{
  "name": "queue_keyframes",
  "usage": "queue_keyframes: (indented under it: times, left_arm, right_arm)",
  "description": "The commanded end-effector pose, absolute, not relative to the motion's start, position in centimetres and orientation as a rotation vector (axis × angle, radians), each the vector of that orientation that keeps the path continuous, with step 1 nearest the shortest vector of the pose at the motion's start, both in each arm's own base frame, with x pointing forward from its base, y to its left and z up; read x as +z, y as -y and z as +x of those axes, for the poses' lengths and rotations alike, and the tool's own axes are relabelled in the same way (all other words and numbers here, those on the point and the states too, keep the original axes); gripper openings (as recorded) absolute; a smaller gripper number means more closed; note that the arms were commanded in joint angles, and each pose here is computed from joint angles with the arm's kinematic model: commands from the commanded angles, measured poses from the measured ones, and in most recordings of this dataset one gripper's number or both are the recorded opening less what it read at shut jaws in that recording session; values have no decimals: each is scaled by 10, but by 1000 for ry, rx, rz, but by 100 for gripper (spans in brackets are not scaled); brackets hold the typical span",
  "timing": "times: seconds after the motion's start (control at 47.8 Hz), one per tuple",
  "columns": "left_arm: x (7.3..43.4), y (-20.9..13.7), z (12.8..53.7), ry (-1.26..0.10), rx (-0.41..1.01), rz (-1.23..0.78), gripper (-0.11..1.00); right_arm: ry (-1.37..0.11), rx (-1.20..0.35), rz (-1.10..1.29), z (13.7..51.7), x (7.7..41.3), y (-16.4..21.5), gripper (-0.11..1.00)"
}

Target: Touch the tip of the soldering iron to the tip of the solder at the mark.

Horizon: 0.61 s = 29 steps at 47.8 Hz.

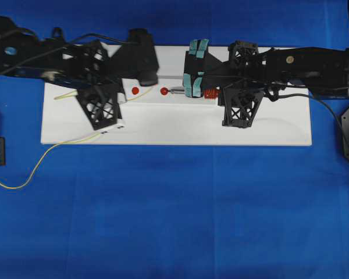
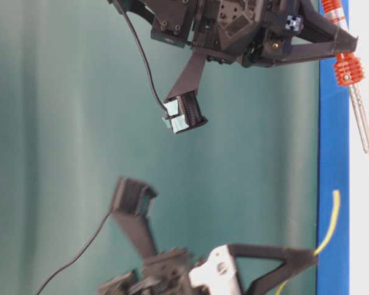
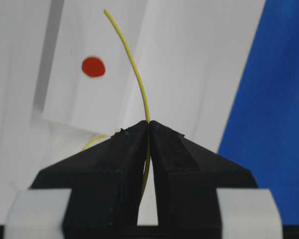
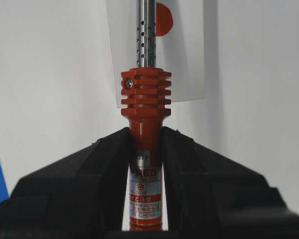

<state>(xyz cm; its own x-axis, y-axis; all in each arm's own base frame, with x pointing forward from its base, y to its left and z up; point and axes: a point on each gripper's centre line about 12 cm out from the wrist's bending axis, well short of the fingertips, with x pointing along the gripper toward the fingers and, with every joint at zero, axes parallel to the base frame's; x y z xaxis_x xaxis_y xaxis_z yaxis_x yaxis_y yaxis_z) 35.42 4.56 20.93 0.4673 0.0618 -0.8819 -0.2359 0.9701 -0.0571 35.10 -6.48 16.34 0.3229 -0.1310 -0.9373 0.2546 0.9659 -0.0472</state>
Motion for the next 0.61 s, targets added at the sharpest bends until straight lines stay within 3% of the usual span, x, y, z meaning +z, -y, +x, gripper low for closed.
queue_keyframes:
  times: [0.0, 0.314, 0.586]
  left_arm:
    - [231, -45, 346, -1014, 184, -178, 2]
    - [236, -42, 328, -982, 196, -203, 2]
    - [237, -42, 330, -973, 195, -203, 2]
  right_arm:
    - [-1174, -251, 109, 357, 176, 65, 6]
    - [-1163, -251, 106, 358, 178, 66, 6]
    - [-1094, -257, 105, 335, 206, 63, 6]
